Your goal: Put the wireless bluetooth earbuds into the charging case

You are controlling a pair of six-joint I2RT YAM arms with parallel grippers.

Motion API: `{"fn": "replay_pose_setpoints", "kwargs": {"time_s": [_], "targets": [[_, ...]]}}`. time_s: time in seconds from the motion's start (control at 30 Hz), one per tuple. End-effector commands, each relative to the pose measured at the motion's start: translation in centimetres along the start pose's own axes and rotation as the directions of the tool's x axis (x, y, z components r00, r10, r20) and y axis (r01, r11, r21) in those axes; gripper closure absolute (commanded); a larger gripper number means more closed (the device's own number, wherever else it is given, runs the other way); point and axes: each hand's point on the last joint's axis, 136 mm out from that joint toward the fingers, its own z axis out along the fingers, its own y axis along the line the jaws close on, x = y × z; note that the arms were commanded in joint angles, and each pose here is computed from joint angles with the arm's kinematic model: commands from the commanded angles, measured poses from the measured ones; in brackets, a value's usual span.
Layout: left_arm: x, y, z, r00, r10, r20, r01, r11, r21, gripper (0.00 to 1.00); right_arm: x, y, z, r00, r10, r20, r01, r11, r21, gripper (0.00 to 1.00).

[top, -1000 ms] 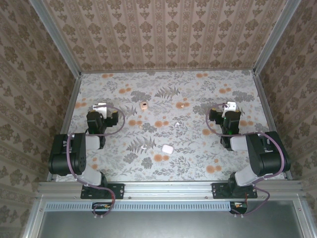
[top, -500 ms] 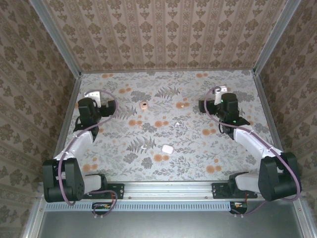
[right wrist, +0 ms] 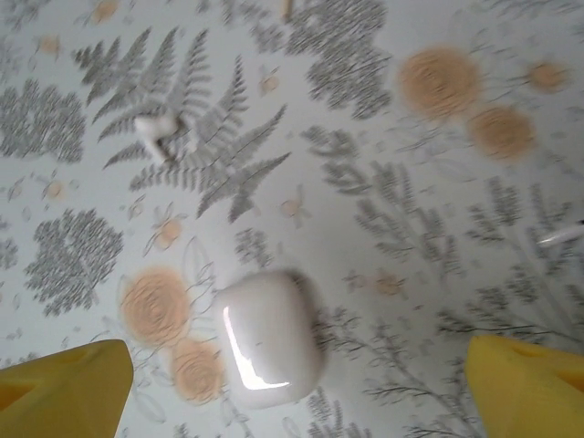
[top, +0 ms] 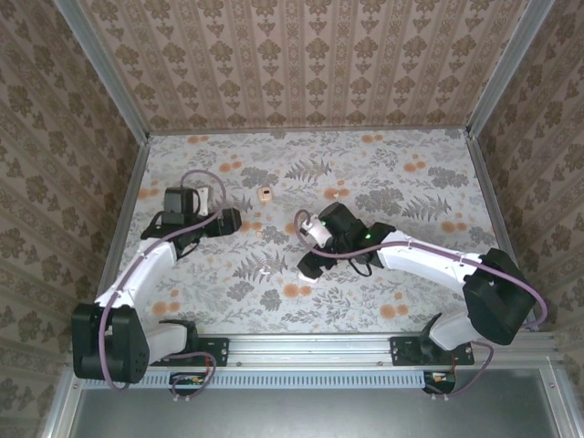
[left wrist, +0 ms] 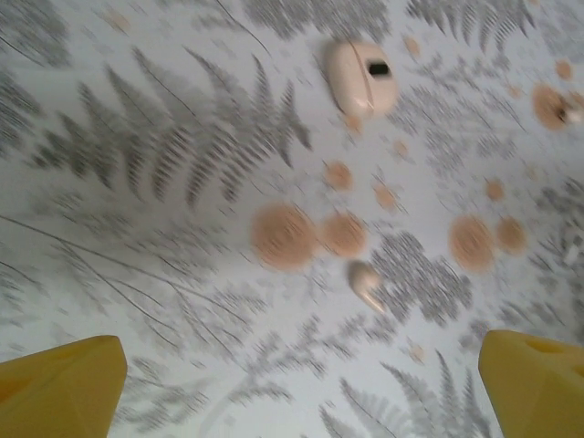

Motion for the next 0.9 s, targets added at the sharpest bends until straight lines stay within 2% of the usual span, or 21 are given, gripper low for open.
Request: {"fn": "replay_pose_setpoints", "kwargs": {"time_s": [0.0, 0.1, 0.27, 0.43, 0.7, 0.87], "targets": [[3.3, -3.4, -0.3, 0.996, -0.009, -0.091, 0.022, 0.989, 0.146, 0.0, 2.0, 0.7, 0.9, 0.994, -0.002, -0.106, 0.0, 1.0, -0.02, 0.05], [4.2, -5.6, -0.5, 0.995, 0.01, -0.096, 0.012, 0.972, 0.234, 0.0, 3.2, 0.4, 1.7, 0.983, -0.007, -0.182, 0.007, 1.0, -0.004, 0.06], [4.1, -7.2, -0.3, 0.998, 0.001, -0.07, 0.02, 0.953, 0.301, 0.05, 4.5, -0.5, 2.9, 0.963, -0.023, -0.27, 0.034, 0.999, 0.038, 0.06], [3.9, -7.7, -0.1, 0.997, -0.002, -0.075, 0.025, 0.95, 0.311, 0.08, 5.0, -0.5, 3.8, 0.948, -0.043, -0.315, 0.063, 0.997, 0.051, 0.07], [4.1, -7.6, -0.1, 0.996, -0.011, -0.088, 0.038, 0.953, 0.302, 0.09, 5.9, 0.8, 5.1, 0.931, -0.083, -0.356, 0.098, 0.995, 0.022, 0.06], [4.3, -7.5, 0.0, 0.994, -0.027, -0.107, 0.058, 0.953, 0.297, 0.09, 6.3, 0.8, 6.0, 0.921, -0.091, -0.378, 0.105, 0.994, 0.017, 0.1]]}}
